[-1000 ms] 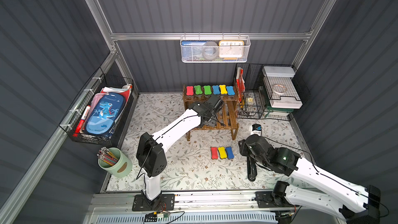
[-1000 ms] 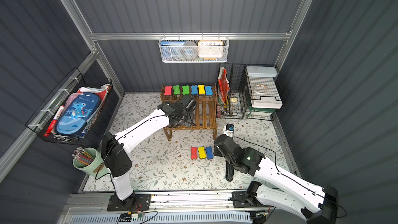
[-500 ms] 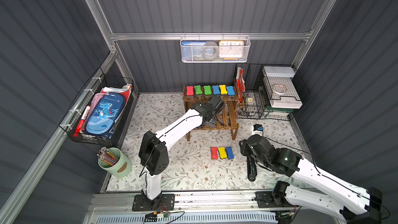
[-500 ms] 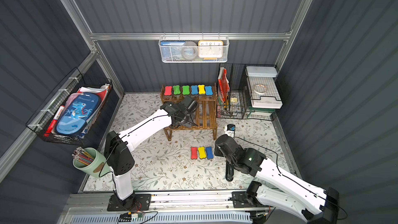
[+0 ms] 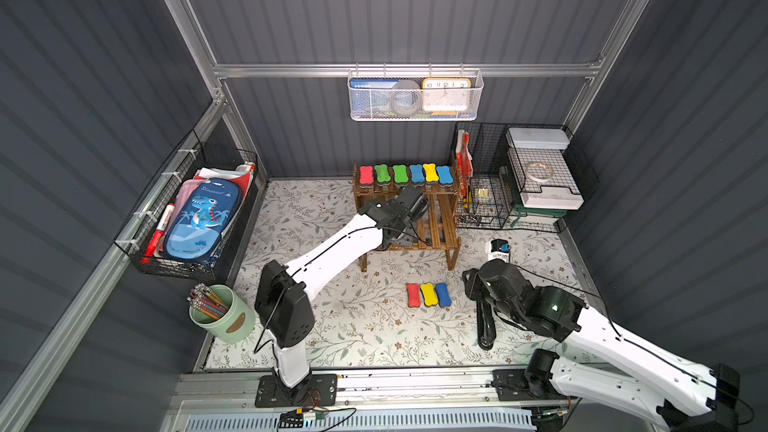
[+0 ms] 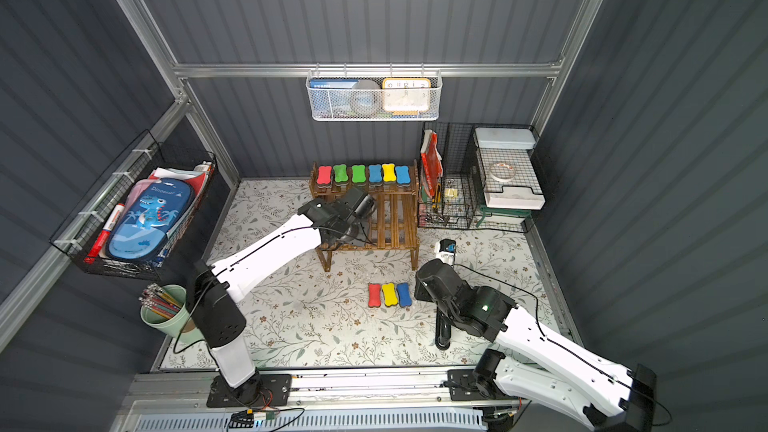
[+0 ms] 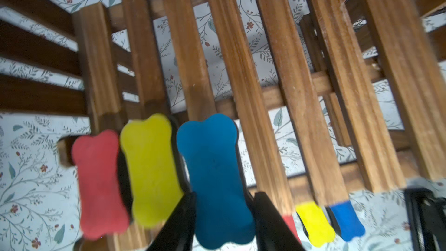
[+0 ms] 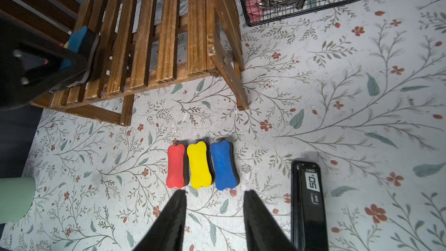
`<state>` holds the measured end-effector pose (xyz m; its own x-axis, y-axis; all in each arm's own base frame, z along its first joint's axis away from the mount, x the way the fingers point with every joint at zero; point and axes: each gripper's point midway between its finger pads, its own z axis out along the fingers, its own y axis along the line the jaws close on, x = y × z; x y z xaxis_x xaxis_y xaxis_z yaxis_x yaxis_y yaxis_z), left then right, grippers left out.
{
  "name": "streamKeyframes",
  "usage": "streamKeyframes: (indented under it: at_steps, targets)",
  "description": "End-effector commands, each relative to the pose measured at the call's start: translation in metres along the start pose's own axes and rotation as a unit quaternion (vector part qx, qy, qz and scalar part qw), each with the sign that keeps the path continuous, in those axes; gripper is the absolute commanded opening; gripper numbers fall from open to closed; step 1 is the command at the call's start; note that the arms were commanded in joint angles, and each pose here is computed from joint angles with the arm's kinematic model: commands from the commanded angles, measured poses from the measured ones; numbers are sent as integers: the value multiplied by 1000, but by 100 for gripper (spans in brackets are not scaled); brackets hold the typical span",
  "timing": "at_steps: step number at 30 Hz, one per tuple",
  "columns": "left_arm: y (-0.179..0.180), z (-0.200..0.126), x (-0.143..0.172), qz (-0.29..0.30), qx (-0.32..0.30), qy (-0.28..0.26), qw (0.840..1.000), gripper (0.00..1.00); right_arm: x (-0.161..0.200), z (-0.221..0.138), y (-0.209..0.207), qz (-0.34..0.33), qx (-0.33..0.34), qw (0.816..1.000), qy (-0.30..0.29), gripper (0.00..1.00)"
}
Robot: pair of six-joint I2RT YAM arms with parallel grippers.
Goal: Remove the whiteboard erasers from the shelf
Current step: Pick up the whiteboard eraser from the shelf, then place the whiteboard eraser at the center of the board.
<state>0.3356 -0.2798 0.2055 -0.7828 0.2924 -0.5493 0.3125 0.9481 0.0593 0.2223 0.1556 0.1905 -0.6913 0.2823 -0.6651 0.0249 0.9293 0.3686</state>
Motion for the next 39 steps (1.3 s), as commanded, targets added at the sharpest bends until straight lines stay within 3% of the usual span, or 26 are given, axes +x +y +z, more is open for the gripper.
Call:
streamKeyframes:
  at_steps: [1, 6, 14, 23, 32, 36, 39]
  targets:
    - [5, -36, 15, -30, 3, -22, 999, 42, 3, 1, -5, 5, 6, 1000, 1, 44]
    - [6, -53, 59, -45, -12, -23, 999, 41, 4, 2, -6, 8, 5, 1000, 2, 44]
    - [-10, -12, 141, -55, 4, 38, 998, 39, 6, 5, -8, 12, 7, 1000, 3, 43]
    - [-45, 33, 166, -33, 50, 87, 994, 35, 7, 4, -11, 13, 12, 1000, 3, 44]
    - [-52, 63, 173, -5, 32, 114, 993, 35, 6, 2, -14, 18, 11, 1000, -1, 43]
    - [-49, 69, 175, -5, 22, 119, 993, 39, 7, 2, -14, 17, 13, 1000, 0, 44]
    - [-46, 73, 176, -6, 18, 124, 992, 48, 6, 2, -14, 18, 13, 1000, -2, 44]
